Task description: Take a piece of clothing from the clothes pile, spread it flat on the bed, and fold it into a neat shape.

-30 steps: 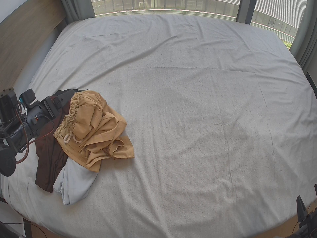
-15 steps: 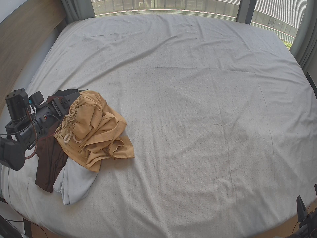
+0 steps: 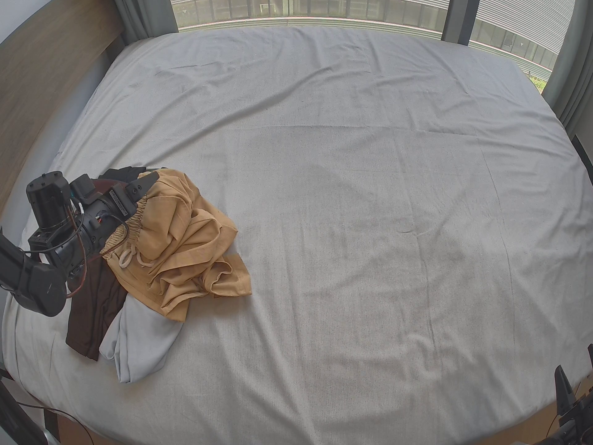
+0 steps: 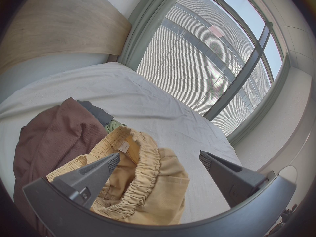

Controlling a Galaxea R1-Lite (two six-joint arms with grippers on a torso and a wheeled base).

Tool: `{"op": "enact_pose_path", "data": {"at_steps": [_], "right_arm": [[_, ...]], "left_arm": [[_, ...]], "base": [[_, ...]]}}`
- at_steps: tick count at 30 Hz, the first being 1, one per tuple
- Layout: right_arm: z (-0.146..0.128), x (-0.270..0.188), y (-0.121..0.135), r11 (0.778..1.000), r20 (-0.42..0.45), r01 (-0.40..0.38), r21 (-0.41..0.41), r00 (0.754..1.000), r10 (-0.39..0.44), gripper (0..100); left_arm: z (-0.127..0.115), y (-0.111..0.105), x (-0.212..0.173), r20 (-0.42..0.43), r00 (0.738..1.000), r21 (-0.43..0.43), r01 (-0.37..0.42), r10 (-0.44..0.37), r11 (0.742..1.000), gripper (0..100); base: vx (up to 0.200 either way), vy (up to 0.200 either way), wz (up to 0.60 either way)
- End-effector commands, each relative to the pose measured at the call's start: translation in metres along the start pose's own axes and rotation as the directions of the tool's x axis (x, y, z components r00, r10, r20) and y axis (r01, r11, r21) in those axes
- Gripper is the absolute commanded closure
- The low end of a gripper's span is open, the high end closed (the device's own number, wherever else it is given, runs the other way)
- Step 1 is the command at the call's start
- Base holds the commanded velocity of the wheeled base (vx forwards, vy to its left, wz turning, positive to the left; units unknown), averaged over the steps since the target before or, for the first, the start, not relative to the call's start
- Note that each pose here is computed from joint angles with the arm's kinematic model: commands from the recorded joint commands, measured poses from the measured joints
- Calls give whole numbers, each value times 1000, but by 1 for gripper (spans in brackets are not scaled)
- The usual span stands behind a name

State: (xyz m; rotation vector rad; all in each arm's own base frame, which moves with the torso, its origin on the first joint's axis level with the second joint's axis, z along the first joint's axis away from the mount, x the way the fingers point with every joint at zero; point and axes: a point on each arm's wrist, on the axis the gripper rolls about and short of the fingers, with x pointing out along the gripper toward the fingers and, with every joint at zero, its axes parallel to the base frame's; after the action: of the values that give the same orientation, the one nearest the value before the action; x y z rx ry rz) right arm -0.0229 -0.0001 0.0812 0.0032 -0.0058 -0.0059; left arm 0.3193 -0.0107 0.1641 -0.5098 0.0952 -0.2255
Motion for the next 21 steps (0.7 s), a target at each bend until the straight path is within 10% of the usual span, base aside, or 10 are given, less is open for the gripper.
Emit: {"op": "enact_pose_path", "data": {"at_steps": [1,21], "right_arm": [[-5,0,0,1000,-1,0,0,1000,0,0],[-5,0,0,1000,-1,3,3,1000,-3,0]], "left_arm": [[-10,4,7,-32,999,-7,-8,8,1000,0],[-21,4,17,-19,1000,-8,24,-24,1000,0]], "base": [[0,0,0],[0,0,0]]}}
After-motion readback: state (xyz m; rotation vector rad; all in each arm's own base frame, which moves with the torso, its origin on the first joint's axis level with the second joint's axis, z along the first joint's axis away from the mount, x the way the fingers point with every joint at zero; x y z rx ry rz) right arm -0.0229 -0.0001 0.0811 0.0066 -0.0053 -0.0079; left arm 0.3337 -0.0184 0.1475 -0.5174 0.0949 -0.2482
